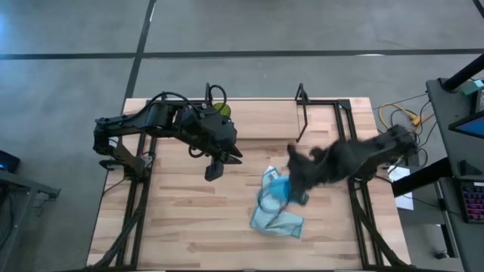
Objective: Stack small to large cups/mugs on shelf
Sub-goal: Put the blue mug on the shelf
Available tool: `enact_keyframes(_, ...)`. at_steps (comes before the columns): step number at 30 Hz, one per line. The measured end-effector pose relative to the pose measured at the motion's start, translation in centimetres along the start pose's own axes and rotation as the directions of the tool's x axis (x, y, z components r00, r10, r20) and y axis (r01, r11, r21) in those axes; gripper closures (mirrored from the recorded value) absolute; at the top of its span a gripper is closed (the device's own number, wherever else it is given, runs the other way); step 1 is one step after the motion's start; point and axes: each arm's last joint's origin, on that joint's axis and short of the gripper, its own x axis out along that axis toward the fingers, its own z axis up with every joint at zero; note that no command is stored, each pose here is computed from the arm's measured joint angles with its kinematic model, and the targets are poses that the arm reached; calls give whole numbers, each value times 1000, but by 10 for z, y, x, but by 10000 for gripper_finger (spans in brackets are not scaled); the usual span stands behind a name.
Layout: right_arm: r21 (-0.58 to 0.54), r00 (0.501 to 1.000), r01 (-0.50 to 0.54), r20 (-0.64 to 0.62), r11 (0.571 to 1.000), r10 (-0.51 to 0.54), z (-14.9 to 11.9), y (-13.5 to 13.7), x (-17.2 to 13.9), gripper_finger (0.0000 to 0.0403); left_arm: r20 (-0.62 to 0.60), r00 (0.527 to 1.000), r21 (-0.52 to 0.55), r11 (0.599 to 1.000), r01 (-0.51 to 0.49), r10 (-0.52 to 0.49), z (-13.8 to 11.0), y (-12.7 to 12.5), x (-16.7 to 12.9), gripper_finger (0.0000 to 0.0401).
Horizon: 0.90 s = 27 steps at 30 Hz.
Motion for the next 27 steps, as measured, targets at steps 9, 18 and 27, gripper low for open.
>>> enact_keyframes(9,25,924,142,355,990,-142,73,-64,-52,394,2,1000,-7,1000,-7,7,0,0,0,322)
enact_keyframes(18,58,949,125,283,990,-136,138,-123,-31,394,-3,1000,-8,1000,-20,20,-1,1,0,322)
enact_keyframes(27,38,993,77,92,996,-80,182,-171,33,394,24,1000,-7,1000,-15,15,-2,-1,-17,322)
